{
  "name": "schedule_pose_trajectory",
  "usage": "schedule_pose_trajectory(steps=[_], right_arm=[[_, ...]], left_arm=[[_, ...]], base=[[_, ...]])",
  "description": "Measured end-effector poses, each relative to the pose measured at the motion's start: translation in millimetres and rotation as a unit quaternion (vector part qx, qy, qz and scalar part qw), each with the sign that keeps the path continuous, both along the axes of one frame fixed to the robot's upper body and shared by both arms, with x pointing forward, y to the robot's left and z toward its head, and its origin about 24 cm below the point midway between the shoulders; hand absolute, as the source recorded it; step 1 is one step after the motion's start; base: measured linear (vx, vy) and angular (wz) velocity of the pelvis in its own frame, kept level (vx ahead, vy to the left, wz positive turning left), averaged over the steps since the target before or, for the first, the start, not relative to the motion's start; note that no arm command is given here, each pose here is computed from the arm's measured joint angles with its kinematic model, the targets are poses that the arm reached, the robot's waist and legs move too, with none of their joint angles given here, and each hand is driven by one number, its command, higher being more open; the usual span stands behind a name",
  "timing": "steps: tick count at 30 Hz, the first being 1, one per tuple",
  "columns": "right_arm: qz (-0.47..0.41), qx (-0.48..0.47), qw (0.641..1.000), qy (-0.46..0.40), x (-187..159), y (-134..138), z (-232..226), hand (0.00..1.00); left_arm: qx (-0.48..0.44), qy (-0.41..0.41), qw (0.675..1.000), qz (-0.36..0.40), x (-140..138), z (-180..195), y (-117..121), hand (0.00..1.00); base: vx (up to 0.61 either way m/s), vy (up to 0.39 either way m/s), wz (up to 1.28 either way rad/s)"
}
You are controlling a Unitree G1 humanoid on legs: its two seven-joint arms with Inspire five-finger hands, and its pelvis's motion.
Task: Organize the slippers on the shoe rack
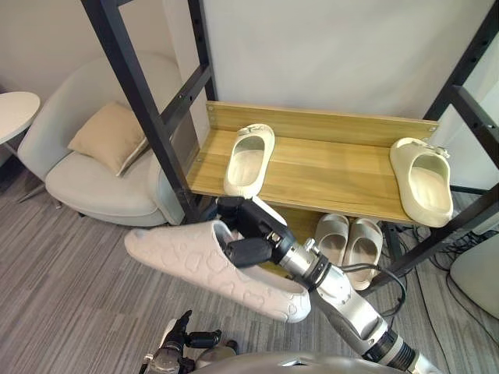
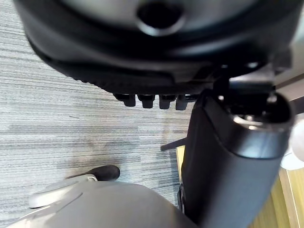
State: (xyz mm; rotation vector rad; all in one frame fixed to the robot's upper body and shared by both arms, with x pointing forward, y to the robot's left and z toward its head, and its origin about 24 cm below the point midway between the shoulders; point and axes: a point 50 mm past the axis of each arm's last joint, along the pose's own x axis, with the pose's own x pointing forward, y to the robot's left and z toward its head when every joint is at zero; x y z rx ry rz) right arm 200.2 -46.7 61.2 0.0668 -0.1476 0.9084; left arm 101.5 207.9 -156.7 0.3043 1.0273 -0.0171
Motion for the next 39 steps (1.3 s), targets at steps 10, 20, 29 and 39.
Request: schedule_pose_trajectory(steps=[10, 20, 29, 39], right_arm=[[-0.063, -0.144, 0.985, -0.067, 17, -21, -17, 0.00], [-0.260, -0.245, 0.904, -0.233, 71, -92, 35, 0.00], [-0.379, -0.226, 0.824, -0.356, 96, -117, 100, 0.00], [-0.414, -0.193, 0.788, -0.413, 104, -105, 129, 0.00]], left_arm=[[-0.026, -0.116, 0.993, -0.003, 71, 27, -9, 1.00], [-0.063, -0.192, 0.979, 0.030, 96, 47, -10, 1.00], [-0.076, -0.259, 0.961, 0.064, 116, 67, -3, 1.00], [-0.091, -0.307, 0.944, 0.080, 130, 84, -4, 1.00]], base=[[-0.18, -0.014, 0.15], [-0.06, -0.009, -0.06], [-0.02, 0.027, -0.16], [-0.06, 0.028, 0.09]])
